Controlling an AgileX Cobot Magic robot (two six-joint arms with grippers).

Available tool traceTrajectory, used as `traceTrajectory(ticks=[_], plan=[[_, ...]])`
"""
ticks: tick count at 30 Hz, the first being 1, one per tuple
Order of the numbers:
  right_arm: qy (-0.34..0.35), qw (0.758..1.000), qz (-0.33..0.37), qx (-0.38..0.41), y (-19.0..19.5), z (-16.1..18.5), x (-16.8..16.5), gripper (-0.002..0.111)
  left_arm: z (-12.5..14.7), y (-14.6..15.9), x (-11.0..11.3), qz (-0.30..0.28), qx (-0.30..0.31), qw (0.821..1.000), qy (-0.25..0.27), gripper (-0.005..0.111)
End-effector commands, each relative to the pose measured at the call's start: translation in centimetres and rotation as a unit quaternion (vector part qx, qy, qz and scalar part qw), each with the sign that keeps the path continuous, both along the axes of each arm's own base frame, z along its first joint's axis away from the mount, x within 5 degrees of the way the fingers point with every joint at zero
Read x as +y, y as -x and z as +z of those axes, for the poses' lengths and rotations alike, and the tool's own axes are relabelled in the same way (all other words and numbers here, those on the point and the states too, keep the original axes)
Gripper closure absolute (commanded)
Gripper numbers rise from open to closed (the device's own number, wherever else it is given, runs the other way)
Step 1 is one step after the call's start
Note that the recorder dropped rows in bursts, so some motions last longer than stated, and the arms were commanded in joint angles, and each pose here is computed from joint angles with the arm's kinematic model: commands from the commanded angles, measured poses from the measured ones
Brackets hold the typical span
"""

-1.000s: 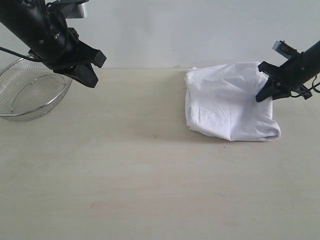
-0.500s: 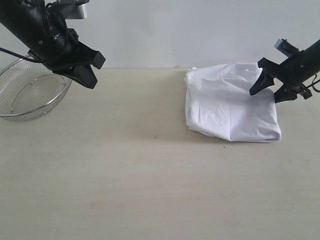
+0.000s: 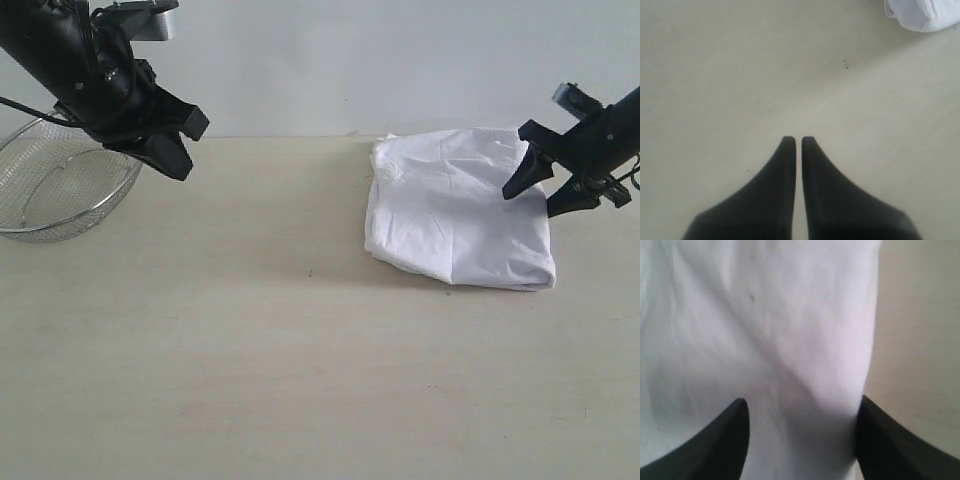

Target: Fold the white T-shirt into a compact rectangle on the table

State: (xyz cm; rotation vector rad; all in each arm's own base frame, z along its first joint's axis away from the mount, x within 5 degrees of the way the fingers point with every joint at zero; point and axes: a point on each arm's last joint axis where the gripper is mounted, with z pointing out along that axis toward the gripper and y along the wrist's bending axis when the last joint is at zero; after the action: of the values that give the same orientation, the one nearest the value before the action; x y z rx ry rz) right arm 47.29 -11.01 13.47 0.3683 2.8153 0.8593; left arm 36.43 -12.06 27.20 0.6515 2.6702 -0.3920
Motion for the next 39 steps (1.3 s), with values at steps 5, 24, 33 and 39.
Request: traceTrajectory(ticks=[5, 24, 33, 39], plan=[[0.002, 1.000, -0.016, 0.009, 1.0, 0.6, -1.3, 0.054, 0.2, 0.3, 0.2, -0.003, 0.003, 1.000, -0.003, 0.102], [-0.090, 0.995, -0.017, 0.042, 5.7, -3.5, 1.1, 0.054, 0.3, 0.2, 0.2, -0.001, 0.000, 1.000, 0.001, 0.102], [-0.086, 0.996, -0.019, 0.036, 6.0, -4.1, 1.2, 0.103, 0.3, 0.2, 0.2, -0.002, 0.001, 1.000, 0.000, 0.102], [-0.049, 0.998, -0.002, 0.034, 6.0, -3.2, 0.7, 0.108, 0.3, 0.2, 0.2, -0.002, 0.001, 1.000, 0.000, 0.102]])
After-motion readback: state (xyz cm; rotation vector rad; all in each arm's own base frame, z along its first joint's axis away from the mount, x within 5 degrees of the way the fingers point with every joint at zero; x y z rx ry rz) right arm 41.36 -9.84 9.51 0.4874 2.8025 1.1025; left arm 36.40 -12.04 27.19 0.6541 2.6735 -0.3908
